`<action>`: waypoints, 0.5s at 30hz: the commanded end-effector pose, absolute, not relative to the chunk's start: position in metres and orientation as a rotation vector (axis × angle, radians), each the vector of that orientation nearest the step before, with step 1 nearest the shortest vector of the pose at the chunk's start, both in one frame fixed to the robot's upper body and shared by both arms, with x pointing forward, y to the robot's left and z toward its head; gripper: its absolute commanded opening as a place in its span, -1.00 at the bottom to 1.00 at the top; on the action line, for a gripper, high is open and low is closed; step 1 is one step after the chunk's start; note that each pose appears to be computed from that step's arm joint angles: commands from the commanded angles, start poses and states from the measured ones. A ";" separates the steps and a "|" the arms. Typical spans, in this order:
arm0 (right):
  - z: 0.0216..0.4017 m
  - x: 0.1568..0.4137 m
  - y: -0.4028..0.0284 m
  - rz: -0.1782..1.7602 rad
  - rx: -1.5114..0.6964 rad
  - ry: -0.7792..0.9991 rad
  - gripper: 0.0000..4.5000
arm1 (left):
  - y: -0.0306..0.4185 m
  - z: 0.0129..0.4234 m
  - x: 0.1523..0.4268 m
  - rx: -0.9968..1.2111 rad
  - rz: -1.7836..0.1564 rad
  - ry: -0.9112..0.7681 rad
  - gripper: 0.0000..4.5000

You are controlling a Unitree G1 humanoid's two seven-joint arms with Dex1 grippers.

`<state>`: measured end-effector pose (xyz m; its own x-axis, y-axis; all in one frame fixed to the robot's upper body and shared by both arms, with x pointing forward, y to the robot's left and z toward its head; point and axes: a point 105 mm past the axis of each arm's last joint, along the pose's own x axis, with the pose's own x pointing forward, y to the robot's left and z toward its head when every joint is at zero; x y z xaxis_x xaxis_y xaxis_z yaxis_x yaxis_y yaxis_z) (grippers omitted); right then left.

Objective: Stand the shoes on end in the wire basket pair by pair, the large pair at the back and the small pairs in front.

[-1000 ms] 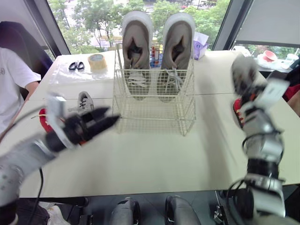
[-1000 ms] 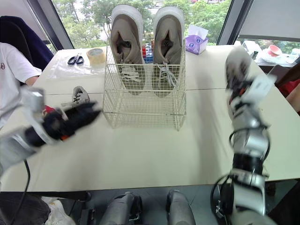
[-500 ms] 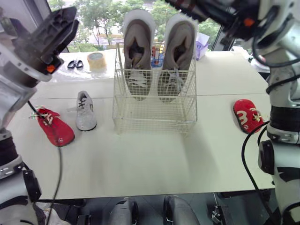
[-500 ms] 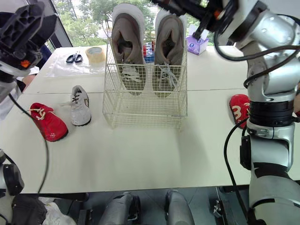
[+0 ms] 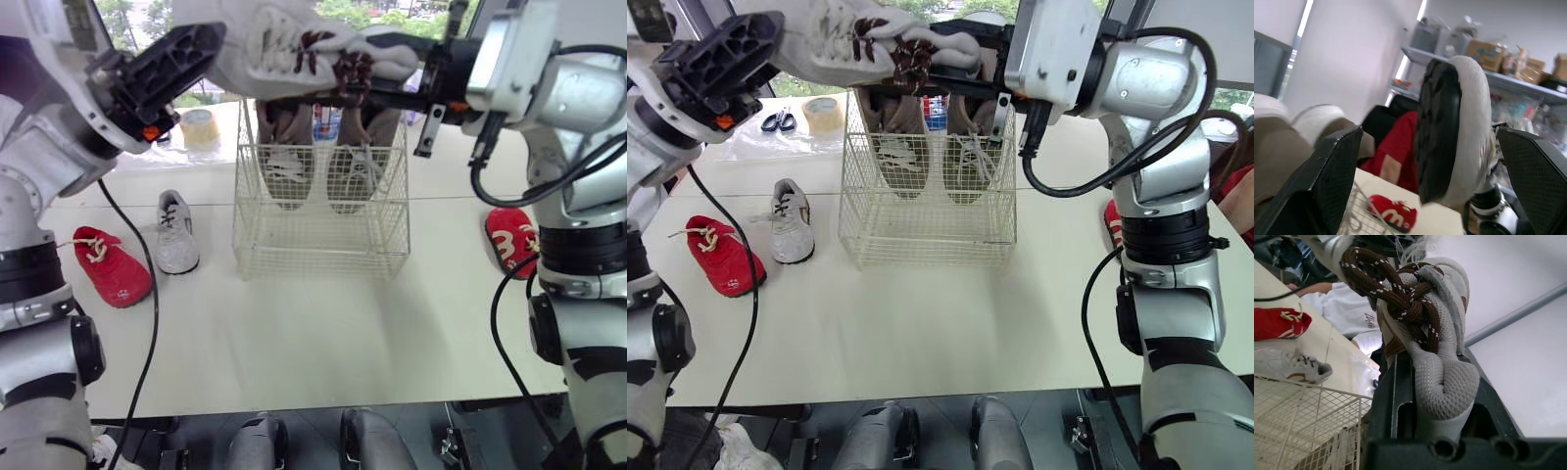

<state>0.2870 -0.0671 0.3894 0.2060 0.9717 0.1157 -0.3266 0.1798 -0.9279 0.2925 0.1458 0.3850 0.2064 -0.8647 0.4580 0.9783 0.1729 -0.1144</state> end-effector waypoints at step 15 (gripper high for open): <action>0.400 0.295 -0.103 0.960 -0.867 -0.842 0.52 | 0.153 0.388 0.286 -0.520 -1.346 -0.395 -0.88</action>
<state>0.2938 -0.0801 0.3835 0.2750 0.9546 0.1149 -0.3402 0.2084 -0.9170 0.3009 0.1428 0.3704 0.2145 -0.8508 0.4798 0.9721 0.1384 -0.1892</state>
